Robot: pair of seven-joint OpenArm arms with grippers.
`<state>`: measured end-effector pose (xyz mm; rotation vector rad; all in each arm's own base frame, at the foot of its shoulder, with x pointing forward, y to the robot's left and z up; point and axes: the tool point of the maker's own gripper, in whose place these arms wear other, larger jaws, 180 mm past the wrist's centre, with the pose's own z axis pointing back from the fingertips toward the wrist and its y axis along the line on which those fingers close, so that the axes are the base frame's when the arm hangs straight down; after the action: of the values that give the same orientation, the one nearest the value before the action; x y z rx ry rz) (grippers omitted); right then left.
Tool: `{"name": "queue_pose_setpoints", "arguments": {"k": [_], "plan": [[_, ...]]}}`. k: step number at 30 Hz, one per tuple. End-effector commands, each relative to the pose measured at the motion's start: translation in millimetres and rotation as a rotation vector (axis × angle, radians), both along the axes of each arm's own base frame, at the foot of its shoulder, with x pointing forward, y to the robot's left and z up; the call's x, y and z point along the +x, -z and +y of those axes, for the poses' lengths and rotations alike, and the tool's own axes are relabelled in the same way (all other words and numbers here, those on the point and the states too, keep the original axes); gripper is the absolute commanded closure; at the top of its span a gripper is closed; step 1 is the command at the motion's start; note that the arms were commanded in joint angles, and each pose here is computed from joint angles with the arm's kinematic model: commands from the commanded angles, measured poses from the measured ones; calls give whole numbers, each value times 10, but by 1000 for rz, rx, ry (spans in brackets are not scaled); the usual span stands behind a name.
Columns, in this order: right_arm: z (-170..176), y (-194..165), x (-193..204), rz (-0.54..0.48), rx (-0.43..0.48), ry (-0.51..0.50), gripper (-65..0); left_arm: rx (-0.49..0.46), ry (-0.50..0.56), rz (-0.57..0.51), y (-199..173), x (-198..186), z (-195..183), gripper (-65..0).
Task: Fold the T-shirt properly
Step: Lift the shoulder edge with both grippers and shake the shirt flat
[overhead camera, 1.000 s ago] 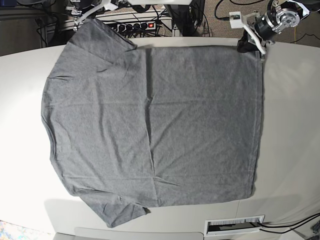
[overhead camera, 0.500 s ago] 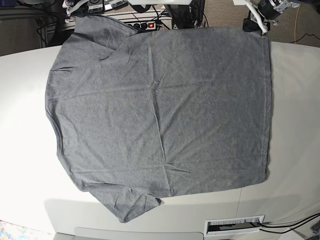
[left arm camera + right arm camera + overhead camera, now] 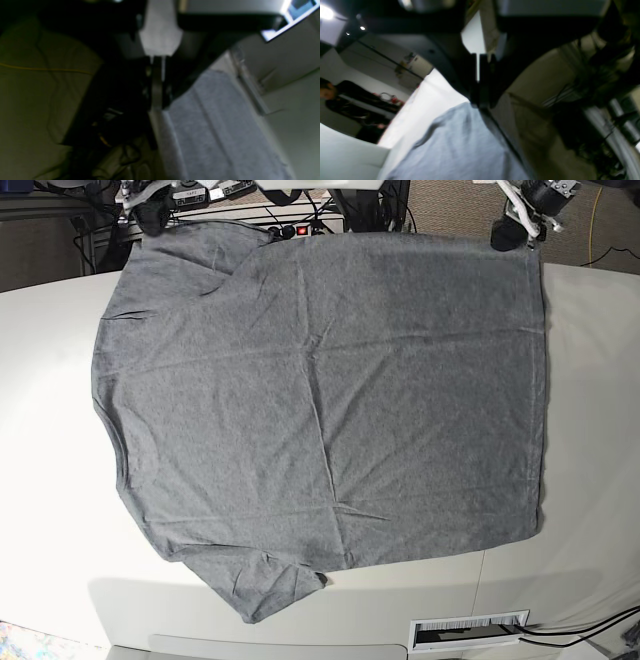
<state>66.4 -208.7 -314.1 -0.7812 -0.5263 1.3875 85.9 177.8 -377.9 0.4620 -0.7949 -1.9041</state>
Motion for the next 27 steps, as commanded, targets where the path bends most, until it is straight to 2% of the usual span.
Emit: {"name": "queue_pose_setpoints", "arguments": {"k": [1,5,14,22,27], "plan": [[22,-117,106,-50,10,-15,0,-4,18,-52,-100,75,2,0],[-14,-263,341,-120,41,-17,0,17,24,-149,-217,205,37,0],[-79,-448,829,-242,148,0,0,-9,-6,-265,-382,594,45,0],[-16,-635,1218,-359,237,7,0,-161,-108,-323,-614,1185,4,0],[-22,-749,1427,-429,246,-5,0,-230,-188,-366,-770,1491,36,0]]}}
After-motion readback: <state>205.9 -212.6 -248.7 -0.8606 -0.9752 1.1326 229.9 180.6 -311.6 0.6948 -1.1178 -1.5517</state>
